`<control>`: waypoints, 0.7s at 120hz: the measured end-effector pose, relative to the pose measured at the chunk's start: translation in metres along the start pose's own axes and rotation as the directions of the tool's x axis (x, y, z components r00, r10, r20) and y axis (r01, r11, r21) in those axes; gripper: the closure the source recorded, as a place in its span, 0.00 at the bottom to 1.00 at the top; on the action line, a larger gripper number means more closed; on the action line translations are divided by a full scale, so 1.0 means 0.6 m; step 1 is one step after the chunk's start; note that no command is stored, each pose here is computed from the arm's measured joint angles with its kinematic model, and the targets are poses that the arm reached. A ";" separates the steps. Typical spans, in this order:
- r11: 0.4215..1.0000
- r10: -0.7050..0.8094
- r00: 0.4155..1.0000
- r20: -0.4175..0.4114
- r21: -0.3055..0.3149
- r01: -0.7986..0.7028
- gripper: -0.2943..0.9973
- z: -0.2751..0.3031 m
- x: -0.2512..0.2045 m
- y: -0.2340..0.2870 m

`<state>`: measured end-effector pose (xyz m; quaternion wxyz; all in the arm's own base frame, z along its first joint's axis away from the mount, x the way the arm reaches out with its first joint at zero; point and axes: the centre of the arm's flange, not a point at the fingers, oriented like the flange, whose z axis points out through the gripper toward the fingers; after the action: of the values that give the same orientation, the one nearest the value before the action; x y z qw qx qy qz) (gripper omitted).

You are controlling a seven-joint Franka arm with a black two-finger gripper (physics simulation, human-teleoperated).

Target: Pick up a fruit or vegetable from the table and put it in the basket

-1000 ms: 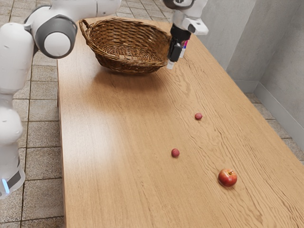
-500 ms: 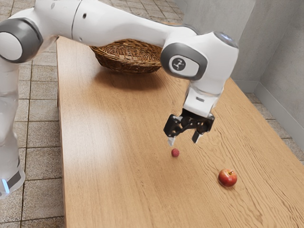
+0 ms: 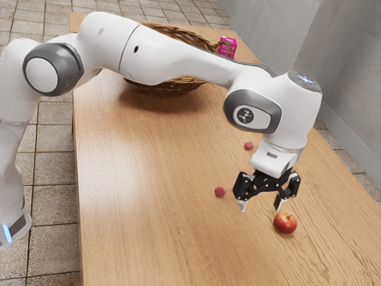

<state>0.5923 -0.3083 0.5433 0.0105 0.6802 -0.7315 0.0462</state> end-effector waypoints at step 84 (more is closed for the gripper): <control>0.999 -0.012 0.998 0.066 0.040 0.010 0.24 0.108 -0.072 -0.139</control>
<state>0.6818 -0.2766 0.4797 -0.0269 0.6853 -0.7267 0.0383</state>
